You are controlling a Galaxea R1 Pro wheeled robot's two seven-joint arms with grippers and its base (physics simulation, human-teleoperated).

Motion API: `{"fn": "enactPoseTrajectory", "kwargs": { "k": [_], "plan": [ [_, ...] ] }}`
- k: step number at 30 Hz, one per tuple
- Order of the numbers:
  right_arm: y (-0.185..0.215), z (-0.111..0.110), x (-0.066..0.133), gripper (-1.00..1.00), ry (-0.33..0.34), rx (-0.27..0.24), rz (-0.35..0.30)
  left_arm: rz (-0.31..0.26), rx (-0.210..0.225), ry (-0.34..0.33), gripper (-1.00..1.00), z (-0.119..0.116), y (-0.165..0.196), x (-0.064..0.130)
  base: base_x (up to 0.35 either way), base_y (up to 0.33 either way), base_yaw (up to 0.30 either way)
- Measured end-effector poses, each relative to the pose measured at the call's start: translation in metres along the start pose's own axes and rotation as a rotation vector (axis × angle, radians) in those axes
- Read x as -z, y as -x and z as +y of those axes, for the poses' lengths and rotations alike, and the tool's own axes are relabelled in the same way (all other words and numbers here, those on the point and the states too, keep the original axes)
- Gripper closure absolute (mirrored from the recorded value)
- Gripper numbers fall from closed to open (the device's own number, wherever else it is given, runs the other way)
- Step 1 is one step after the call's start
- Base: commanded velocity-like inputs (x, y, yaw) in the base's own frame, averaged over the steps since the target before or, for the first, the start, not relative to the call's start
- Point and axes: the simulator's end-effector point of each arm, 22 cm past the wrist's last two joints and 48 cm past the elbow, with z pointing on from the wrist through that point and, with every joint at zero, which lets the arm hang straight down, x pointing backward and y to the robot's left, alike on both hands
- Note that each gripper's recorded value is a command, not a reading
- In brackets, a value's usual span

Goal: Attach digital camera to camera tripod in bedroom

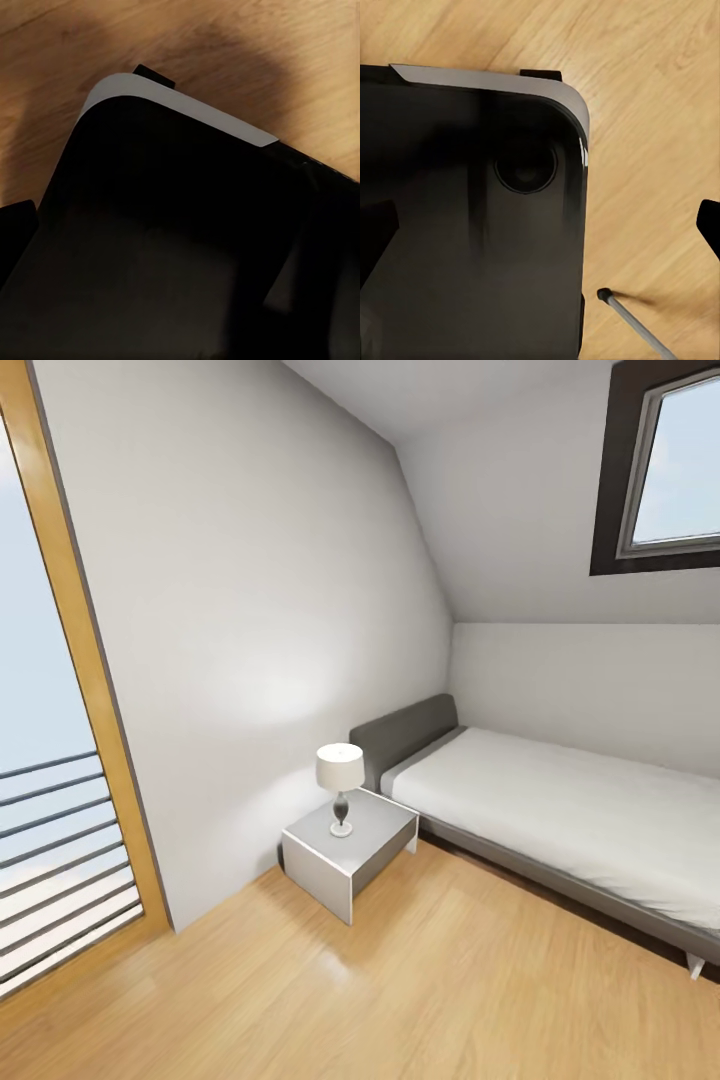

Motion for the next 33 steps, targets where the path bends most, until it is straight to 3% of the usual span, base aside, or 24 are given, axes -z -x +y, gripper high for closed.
{"fn": "enactPoseTrajectory", "kwargs": {
  "k": [19,33],
  "plan": [
    [-0.0002,-0.0012,0.0000,-1.00,-0.001,0.001,0.001,0.001,0.001,0.000,-1.00,0.0002,-0.0004,0.0000,0.006,0.009,-0.001],
    [-0.0002,-0.0012,0.0000,-1.00,-0.001,0.001,0.001,0.001,0.002,0.000,-1.00,0.0001,-0.0003,0.0001,0.123,0.202,0.000]
  ]
}}
